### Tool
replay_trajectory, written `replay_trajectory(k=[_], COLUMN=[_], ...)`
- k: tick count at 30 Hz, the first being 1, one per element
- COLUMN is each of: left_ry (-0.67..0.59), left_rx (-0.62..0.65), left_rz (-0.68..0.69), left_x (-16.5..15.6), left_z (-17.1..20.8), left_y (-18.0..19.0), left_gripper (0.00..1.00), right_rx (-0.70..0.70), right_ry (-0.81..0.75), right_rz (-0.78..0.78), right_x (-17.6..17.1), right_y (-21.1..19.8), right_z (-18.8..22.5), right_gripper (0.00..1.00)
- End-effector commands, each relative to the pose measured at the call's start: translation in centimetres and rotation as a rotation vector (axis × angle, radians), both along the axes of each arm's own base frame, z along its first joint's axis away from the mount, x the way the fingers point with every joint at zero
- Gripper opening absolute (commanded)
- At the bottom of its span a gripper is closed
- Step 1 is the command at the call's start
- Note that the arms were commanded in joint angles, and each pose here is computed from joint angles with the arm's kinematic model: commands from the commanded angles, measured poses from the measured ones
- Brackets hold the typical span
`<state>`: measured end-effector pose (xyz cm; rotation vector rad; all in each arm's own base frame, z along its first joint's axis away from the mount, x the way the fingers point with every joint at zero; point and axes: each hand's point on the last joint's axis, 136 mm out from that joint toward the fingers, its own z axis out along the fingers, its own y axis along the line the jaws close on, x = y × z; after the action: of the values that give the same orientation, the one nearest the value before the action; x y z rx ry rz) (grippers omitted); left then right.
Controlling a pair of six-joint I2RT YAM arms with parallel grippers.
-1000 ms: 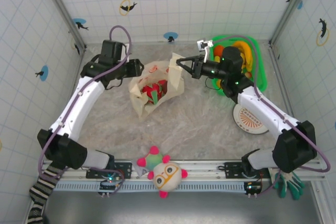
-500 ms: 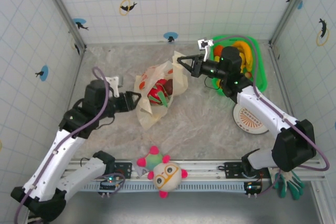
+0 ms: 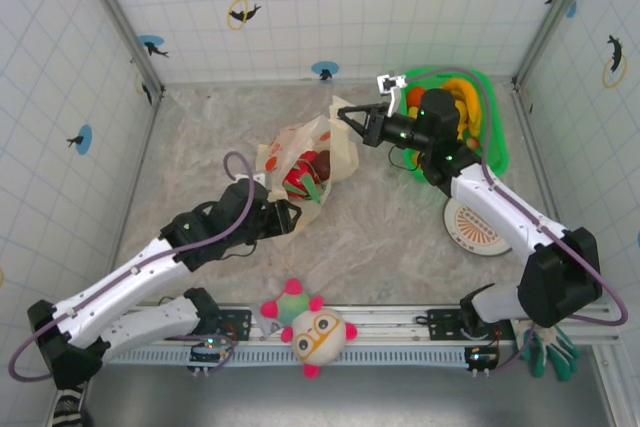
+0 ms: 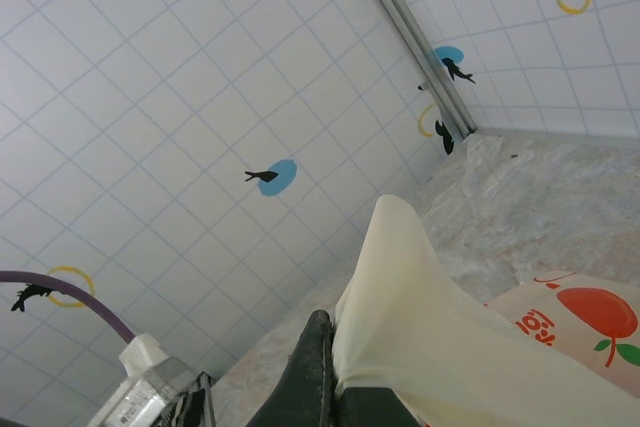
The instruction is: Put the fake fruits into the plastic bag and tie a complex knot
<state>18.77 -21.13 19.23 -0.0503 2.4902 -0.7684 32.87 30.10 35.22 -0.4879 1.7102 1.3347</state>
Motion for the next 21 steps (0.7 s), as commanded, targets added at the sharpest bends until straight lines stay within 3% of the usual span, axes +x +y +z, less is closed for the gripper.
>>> replay_trajectory(k=[1, 8, 21], left_ry=[-0.014, 0.031, -0.001], left_rx=[0.005, 0.011, 0.061], left_rz=[0.052, 0.038, 0.038], left_x=[1.0, 1.1, 3.4], left_z=[-0.9, -4.0, -5.3], left_y=[-0.3, -1.6, -3.5], left_gripper=[0.62, 0.62, 0.57], right_rx=[0.008, 0.000, -0.005], right_ry=[-0.049, -0.052, -0.046], right_rz=[-0.011, -0.014, -0.020], right_x=[-0.1, -0.1, -0.4], right_y=[-0.1, -0.2, -0.4], right_z=[1.3, 1.1, 0.8], right_gripper=[0.00, 0.00, 0.00])
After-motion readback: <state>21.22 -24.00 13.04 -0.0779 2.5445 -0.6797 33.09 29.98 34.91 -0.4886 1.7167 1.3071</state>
